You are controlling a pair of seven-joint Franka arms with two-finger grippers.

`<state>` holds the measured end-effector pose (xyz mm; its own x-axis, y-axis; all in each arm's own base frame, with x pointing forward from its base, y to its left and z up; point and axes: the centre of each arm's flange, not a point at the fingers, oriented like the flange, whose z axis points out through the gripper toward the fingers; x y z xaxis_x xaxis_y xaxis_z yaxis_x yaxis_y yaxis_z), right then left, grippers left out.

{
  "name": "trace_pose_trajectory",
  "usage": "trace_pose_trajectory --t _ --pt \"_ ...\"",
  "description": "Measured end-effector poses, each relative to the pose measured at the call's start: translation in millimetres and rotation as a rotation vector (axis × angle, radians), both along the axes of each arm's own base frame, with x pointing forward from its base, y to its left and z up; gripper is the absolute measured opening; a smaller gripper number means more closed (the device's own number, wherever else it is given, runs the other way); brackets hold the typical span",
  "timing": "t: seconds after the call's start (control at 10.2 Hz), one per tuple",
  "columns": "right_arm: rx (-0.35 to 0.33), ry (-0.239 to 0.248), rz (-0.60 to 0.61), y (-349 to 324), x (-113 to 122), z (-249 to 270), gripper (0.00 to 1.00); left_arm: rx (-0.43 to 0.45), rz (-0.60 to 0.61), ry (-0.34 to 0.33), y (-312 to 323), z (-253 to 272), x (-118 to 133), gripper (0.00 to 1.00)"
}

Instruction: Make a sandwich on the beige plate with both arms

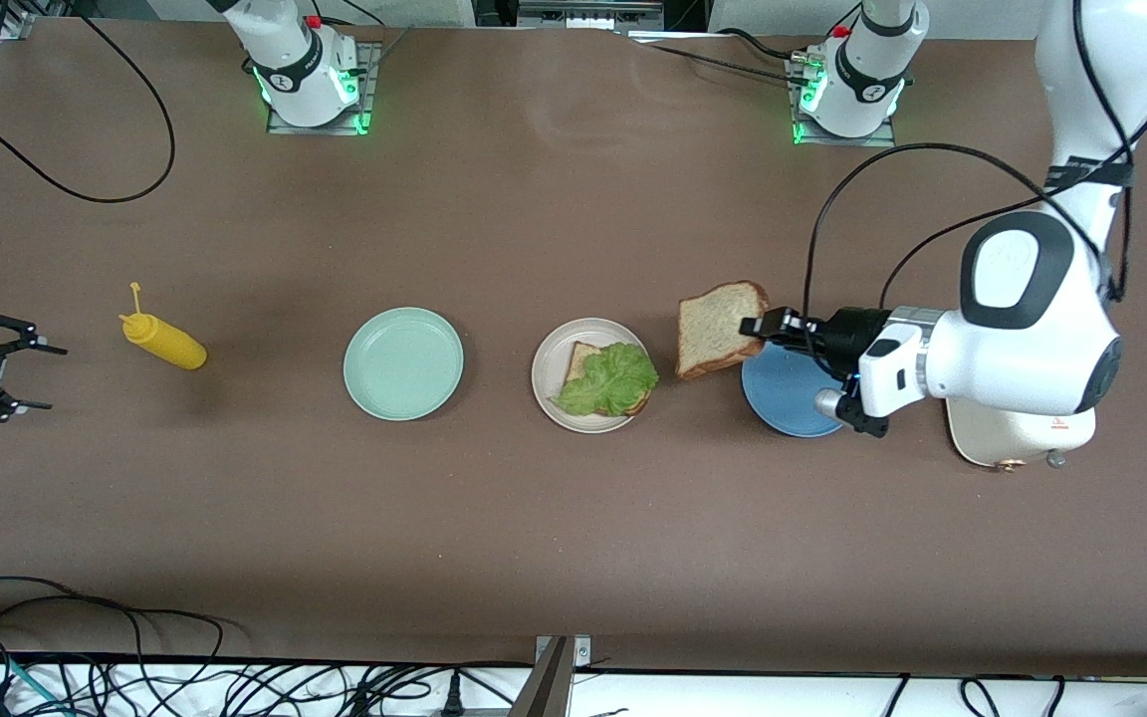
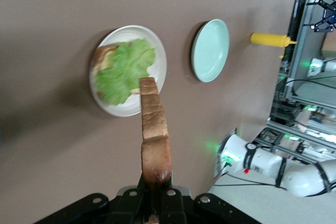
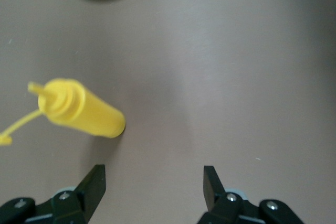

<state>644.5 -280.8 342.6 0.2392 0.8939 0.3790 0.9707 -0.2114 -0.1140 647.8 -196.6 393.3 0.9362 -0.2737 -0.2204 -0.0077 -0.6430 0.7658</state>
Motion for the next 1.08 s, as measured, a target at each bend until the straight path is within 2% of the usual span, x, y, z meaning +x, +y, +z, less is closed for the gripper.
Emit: trace_pose_trajectory --t 0.29,0.49,0.59,0.78,0.88,0.98,1.08 --pt "-0.084 0.085 -0.313 52.8 16.8 70.4 0.83 -0.102 0.036 0.028 -40.9 -49.9 5.3 0.09" --pt "-0.115 0.162 -0.546 89.4 24.3 94.2 0.84 -0.260 0.025 0.012 -54.5 -97.0 6.6 0.09" --pt "-0.129 0.198 -0.639 106.6 26.7 102.1 0.85 -0.302 0.005 -0.005 -57.0 -124.3 5.0 0.09" --pt "-0.191 0.311 -0.841 136.5 23.5 113.8 0.89 -0.334 -0.011 -0.078 -58.8 -168.3 5.0 0.09" --pt "-0.218 0.357 -0.932 152.0 21.5 120.7 0.92 -0.341 -0.017 -0.095 -59.7 -183.9 3.6 0.09" --pt "-0.240 0.413 -0.999 169.1 16.7 128.0 1.00 -0.346 -0.025 -0.094 -63.1 -196.4 0.4 0.09" --pt "-0.262 0.465 -1.052 184.7 10.9 135.6 1.00 -0.349 -0.035 -0.102 -68.4 -207.0 -2.9 0.09"
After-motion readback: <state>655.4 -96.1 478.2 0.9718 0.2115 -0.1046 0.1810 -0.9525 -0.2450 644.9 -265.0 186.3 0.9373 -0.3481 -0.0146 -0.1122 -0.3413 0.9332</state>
